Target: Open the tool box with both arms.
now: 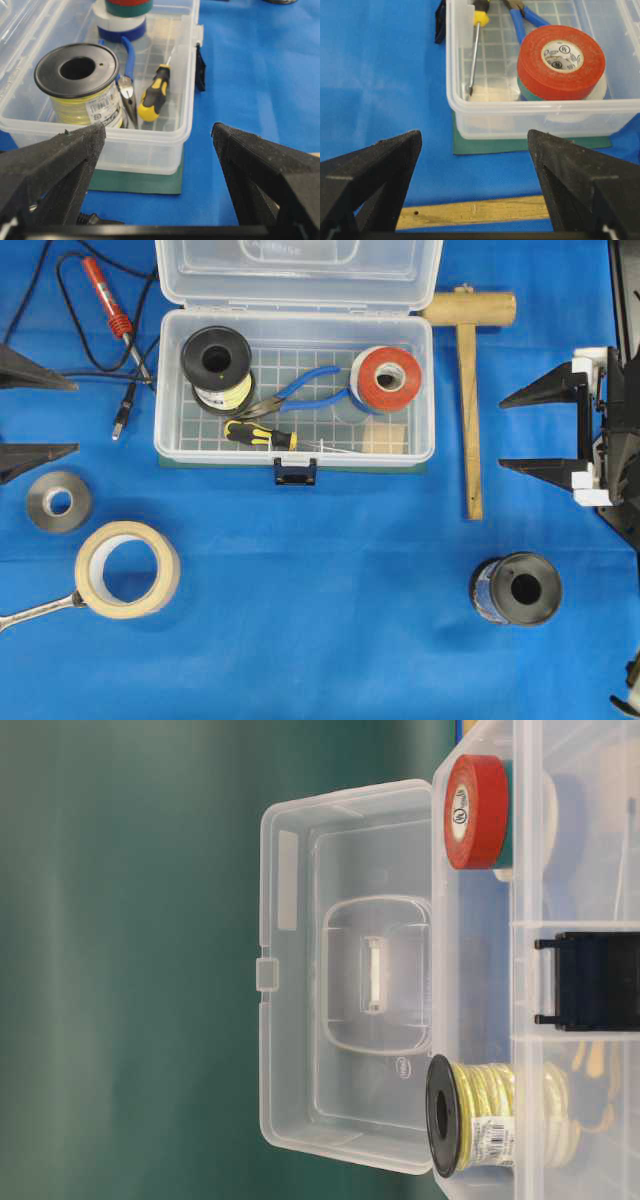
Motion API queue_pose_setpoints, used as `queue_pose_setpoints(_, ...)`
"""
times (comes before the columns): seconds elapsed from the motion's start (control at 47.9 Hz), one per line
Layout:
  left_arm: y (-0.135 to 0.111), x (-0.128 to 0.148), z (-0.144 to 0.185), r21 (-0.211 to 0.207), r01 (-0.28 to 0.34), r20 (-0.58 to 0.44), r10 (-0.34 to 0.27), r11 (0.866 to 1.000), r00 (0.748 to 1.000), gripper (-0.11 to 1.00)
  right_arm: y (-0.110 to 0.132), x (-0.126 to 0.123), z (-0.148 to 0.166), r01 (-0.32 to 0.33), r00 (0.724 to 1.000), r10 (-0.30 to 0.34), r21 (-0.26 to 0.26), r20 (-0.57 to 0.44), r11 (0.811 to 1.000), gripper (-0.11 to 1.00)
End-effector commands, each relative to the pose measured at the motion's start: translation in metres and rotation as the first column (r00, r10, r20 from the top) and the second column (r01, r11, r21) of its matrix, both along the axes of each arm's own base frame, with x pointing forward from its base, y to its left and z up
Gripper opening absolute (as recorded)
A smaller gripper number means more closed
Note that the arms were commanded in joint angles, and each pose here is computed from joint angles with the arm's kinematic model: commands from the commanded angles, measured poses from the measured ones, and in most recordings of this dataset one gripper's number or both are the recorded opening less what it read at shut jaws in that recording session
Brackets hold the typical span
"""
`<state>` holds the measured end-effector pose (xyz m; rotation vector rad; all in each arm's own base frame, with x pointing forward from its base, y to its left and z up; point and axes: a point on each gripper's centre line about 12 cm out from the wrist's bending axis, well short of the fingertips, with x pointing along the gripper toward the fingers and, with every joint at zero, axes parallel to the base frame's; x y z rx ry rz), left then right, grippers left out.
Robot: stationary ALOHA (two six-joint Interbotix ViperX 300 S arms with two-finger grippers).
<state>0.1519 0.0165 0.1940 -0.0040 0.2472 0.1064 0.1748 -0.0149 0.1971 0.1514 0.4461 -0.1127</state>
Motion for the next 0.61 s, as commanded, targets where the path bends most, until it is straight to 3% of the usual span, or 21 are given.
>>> queue_pose_setpoints(0.0, -0.0002, 0.0026, 0.0042, -0.002, 0.002, 0.006, -0.002, 1.0, 1.0, 0.9, -0.0003, 0.003, 0.0069, 0.0, 1.0, 0.0, -0.002, 0.021, 1.0, 0.85)
queue_pose_setpoints(0.584, -0.0002, 0.0027, 0.005, -0.002, 0.002, 0.009, -0.002, 1.0, 1.0, 0.9, 0.0, 0.0031, 0.0089, -0.001, 1.0, 0.001, -0.003, 0.029, 1.0, 0.85)
